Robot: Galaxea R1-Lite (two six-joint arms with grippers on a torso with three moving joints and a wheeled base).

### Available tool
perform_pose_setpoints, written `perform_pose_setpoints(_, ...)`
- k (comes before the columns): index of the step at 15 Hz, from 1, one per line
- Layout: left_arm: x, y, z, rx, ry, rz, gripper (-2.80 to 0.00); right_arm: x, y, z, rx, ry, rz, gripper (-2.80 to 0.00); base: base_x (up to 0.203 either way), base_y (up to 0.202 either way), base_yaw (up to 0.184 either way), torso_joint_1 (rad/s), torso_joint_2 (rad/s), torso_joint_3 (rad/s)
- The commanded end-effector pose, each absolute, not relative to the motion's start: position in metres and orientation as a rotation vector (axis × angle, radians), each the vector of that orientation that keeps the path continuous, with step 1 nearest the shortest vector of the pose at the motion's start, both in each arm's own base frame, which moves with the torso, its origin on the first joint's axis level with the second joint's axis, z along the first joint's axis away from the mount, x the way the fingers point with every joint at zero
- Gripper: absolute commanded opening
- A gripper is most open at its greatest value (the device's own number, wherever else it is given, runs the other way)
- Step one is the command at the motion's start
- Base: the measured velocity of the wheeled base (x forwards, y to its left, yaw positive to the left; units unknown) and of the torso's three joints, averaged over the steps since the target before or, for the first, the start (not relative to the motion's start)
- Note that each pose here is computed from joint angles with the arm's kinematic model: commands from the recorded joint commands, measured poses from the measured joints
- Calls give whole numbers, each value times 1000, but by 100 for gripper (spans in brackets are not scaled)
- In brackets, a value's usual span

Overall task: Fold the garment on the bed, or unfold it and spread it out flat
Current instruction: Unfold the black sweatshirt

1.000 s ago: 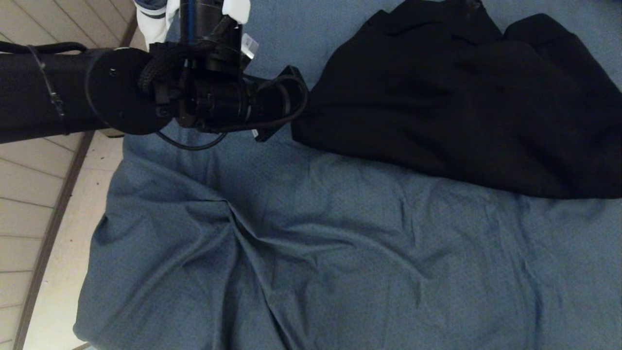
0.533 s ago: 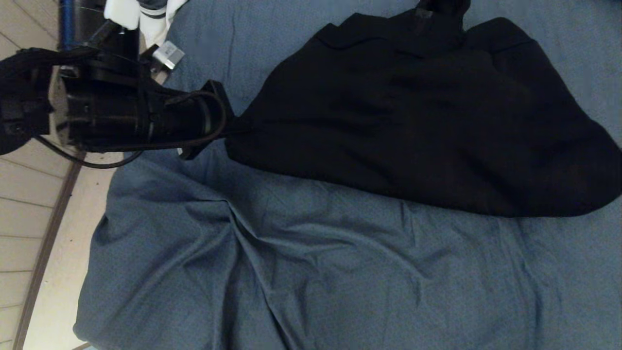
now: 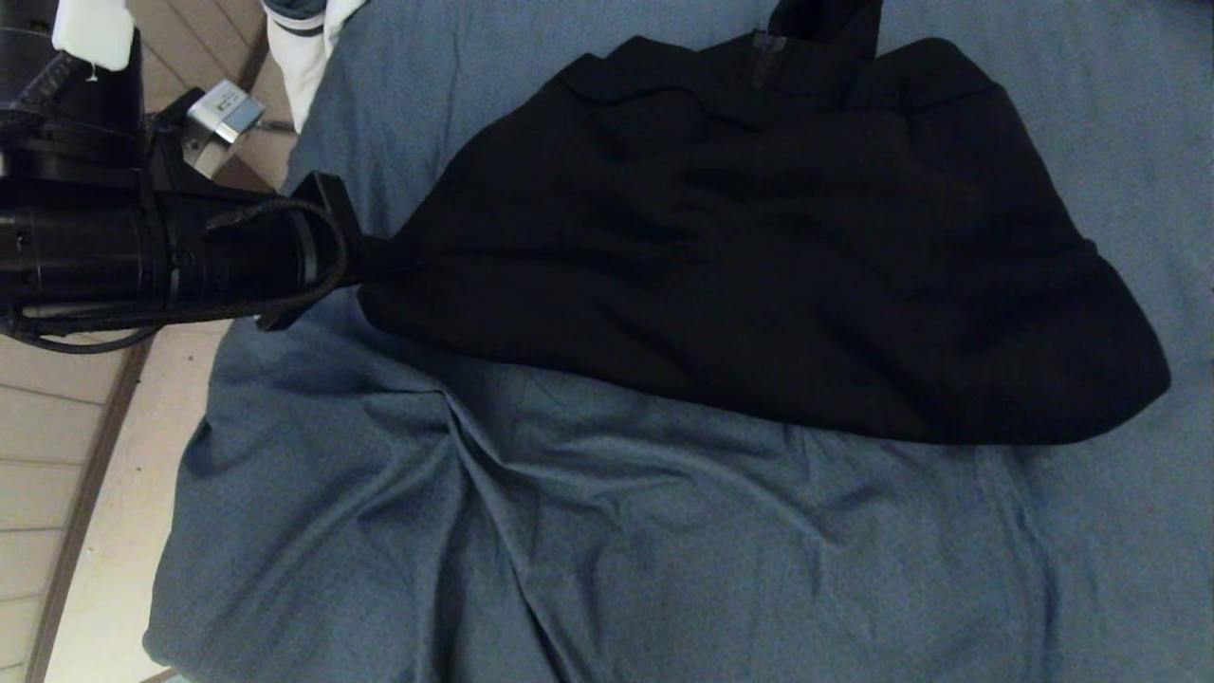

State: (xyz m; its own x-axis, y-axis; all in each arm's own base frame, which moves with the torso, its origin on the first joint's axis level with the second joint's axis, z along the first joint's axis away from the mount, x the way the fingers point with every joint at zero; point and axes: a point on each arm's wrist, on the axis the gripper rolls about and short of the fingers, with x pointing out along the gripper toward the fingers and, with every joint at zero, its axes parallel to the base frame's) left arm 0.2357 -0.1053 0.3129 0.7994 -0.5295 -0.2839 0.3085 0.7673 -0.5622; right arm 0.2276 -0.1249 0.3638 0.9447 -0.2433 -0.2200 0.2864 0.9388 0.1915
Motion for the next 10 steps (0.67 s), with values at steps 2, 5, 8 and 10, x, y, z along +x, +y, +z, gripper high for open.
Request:
perform_pose_setpoints(2, 232, -104, 312, -518, 458, -478, 0, 228, -124, 364, 225, 197, -268, -280, 0, 0, 0, 0, 0, 0)
perform_pose_setpoints(5, 215, -98, 323, -517, 416, -519, 0, 229, -124, 362, 227, 202, -262, -280, 0, 0, 0, 0, 0, 0)
perform_pose_setpoints(8, 208, -95, 350, -508, 311, -548, 0, 232, -116, 364, 224, 201, -223, -280, 0, 0, 0, 0, 0, 0)
perform_pose_setpoints(10, 221, -99, 367, -507, 269, -555, -280, 238, -100, 366, 221, 199, -165, -280, 0, 0, 0, 0, 0, 0)
